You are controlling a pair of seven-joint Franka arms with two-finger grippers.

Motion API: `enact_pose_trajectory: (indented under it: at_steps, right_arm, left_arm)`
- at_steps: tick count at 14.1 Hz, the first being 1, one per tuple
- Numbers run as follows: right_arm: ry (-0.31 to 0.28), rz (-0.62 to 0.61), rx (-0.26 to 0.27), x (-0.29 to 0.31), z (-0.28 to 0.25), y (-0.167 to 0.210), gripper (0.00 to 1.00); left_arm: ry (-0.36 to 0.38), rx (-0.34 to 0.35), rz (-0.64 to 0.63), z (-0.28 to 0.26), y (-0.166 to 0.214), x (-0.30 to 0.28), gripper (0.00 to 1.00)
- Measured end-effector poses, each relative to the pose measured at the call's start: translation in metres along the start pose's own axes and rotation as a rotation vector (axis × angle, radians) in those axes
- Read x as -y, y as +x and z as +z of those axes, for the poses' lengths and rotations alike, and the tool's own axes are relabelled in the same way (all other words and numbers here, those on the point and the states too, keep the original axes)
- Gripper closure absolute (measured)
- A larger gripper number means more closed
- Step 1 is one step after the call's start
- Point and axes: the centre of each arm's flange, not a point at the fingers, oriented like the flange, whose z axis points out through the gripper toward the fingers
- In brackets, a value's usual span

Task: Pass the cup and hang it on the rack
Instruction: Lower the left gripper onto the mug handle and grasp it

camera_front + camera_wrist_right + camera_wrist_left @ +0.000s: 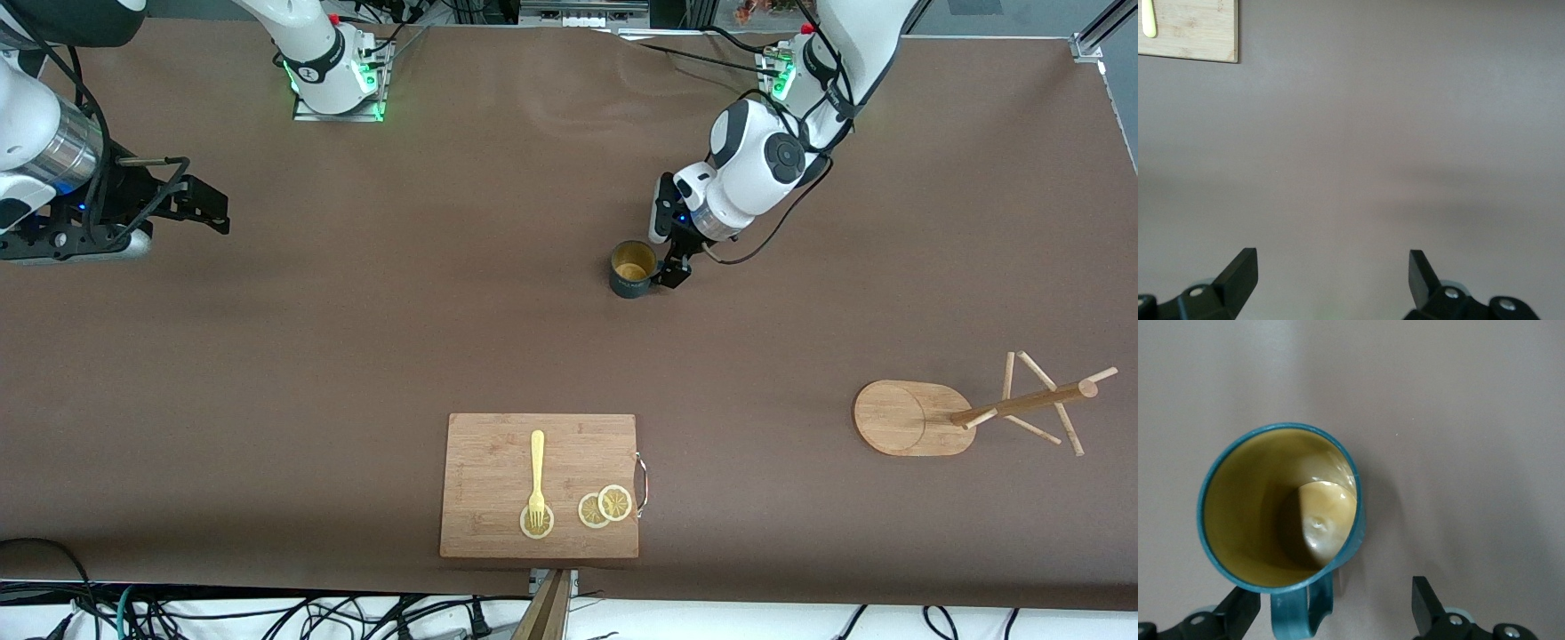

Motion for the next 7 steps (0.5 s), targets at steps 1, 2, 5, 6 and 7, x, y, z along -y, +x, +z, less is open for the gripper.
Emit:
enact_pose_trajectory:
  at_steps: [1,2,5,6,7]
  right_arm:
    - [0.0,0.0,0.004,-0.0001,0.0011,0.0002,0.0]
    - [0.0,-0.002,0.008,0.0009,0.0018,0.0,0.0]
    - [-0.001,-0.004,0.02,0.0028,0.0029,-0.0013,0.0]
    - [-0.001,-0.002,0.03,0.0017,0.0039,-0.0023,0.0]
    - [-0.002,0.002,0.039,-0.0003,0.005,-0.0028,0.0]
  left_arm:
    - [-0.002,0.0,0.002,0.0011,0.0009,-0.0009,0.0]
    - [-0.003,0.0,0.004,0.0015,0.0017,-0.0014,0.04]
    - [-0.002,0.0,0.004,0.0016,0.0015,-0.0013,0.22]
    - [-0.001,0.001,0.003,0.0015,0.0009,-0.001,0.32]
    - [-0.001,0.001,0.002,0.0015,0.0003,-0.0008,0.42]
